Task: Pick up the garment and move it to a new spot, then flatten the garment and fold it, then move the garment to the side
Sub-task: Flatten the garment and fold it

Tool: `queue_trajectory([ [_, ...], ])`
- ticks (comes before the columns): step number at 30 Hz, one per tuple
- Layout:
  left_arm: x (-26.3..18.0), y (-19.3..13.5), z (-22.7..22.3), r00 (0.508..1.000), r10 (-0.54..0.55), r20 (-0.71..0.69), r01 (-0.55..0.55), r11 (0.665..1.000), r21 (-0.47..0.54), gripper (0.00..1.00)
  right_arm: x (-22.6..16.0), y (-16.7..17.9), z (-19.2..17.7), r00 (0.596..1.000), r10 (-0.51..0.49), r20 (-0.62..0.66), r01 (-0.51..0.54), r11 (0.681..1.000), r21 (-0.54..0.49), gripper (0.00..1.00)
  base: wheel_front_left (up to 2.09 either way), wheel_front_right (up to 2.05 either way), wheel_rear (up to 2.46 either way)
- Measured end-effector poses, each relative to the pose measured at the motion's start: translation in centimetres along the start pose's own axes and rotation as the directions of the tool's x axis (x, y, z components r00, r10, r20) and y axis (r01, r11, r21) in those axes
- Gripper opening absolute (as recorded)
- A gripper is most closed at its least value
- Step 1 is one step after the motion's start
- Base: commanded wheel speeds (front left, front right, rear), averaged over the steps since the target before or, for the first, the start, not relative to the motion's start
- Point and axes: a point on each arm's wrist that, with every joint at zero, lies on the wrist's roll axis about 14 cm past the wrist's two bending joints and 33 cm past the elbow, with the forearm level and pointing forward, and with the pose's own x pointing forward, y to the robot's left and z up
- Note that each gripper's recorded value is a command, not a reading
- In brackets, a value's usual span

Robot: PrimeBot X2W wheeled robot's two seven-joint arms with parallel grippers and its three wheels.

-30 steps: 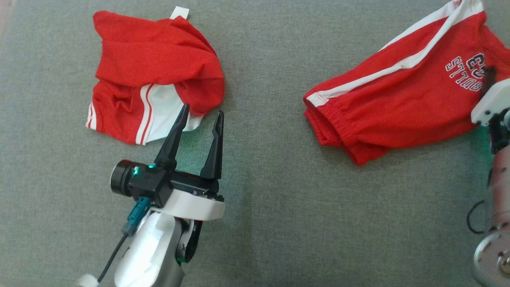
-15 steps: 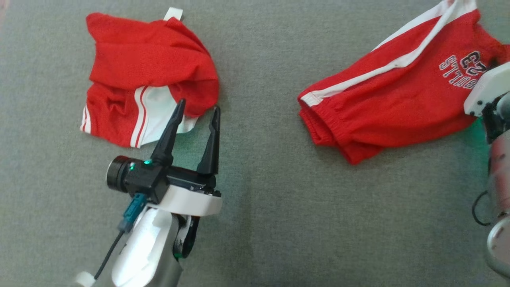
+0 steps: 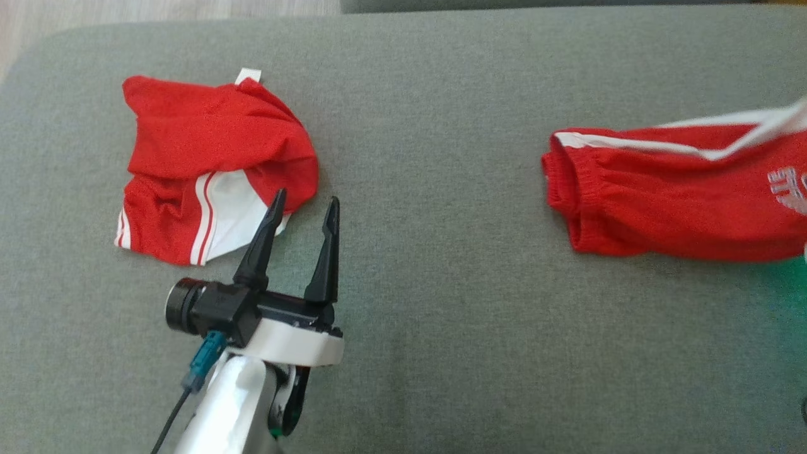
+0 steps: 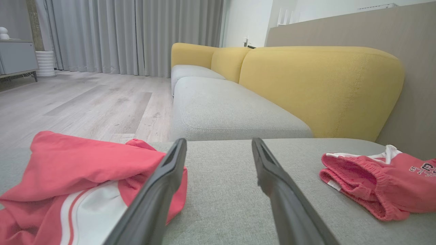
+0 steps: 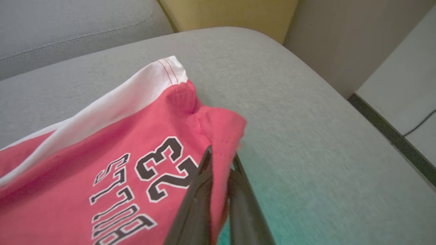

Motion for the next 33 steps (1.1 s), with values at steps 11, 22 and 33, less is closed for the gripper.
queue_trajectory([
  [11, -1.6, 0.4, 0.1, 1.0, 0.021, -0.003, -0.021, 1.0, 0.002, 1.0, -1.7, 2.8, 1.8, 0.99, 0.056, 0.131, -0.064, 0.996, 0.059, 0.0, 0.0, 0.0, 0.0],
  [22, -2.7, 1.0, 1.2, 0.998, 0.05, 0.023, -0.051, 0.999, 0.011, 1.0, -4.5, 12.2, 5.4, 0.914, 0.287, 0.288, -0.296, 0.955, -0.013, 0.0, 0.0, 0.0, 0.0],
  [33, -4.0, 2.3, 2.1, 0.995, 0.093, 0.045, -0.094, 0.995, 0.029, 1.0, -8.8, 20.6, 6.1, 0.788, 0.509, 0.346, -0.506, 0.856, -0.105, 0.0, 0.0, 0.0, 0.0],
])
